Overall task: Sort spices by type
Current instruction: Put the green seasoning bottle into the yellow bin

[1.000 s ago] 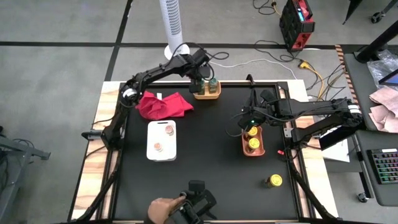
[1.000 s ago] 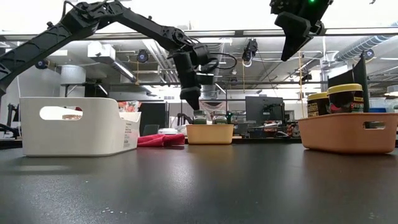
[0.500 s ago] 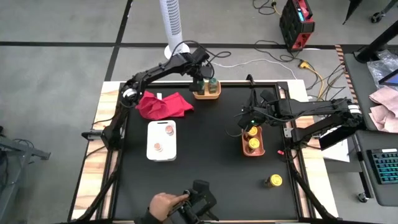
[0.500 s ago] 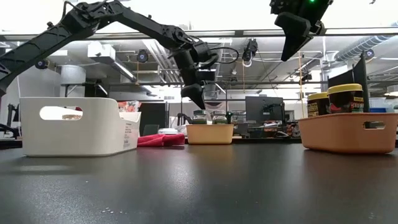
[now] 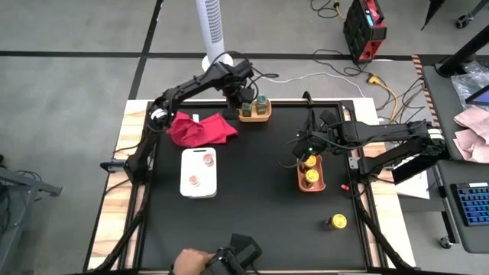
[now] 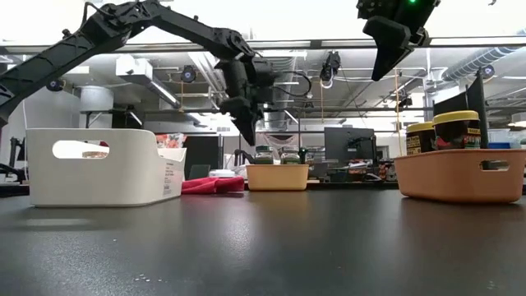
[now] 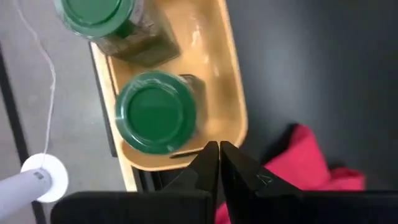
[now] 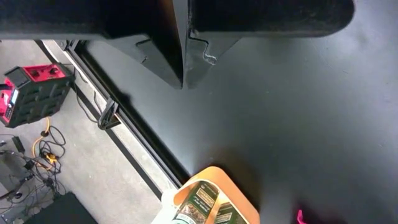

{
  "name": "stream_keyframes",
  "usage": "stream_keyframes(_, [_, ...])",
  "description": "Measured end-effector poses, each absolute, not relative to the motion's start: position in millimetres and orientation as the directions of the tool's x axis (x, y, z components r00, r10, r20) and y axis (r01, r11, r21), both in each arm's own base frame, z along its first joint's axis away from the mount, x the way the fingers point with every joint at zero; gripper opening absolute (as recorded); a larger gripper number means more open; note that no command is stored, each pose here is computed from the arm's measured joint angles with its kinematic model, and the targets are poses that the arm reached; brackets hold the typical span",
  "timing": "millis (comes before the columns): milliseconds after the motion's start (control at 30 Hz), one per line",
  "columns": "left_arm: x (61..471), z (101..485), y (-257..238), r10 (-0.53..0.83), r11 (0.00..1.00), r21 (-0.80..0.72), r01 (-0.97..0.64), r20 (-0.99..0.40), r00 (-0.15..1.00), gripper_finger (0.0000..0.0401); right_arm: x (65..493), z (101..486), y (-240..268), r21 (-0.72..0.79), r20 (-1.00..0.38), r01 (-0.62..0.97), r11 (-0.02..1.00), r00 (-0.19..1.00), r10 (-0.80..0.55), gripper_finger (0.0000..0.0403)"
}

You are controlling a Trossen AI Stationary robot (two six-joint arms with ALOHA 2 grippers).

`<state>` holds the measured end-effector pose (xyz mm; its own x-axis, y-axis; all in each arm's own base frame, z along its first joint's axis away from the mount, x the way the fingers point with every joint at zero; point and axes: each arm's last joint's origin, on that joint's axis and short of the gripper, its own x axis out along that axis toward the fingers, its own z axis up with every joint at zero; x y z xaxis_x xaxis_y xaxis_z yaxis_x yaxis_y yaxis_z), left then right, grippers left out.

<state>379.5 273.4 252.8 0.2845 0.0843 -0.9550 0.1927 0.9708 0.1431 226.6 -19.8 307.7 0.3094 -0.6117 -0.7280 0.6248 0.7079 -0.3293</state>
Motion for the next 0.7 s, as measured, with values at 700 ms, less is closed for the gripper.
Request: stream_keyframes(700, [378.0, 248.0, 298.1, 0.334, 0.936, 0.351, 0.027, -0.91, 0.244, 0.0, 226.6, 307.1, -19.8, -0.33, -0.729, 0.625, 0.708, 0.307, -0.612, 0.0009])
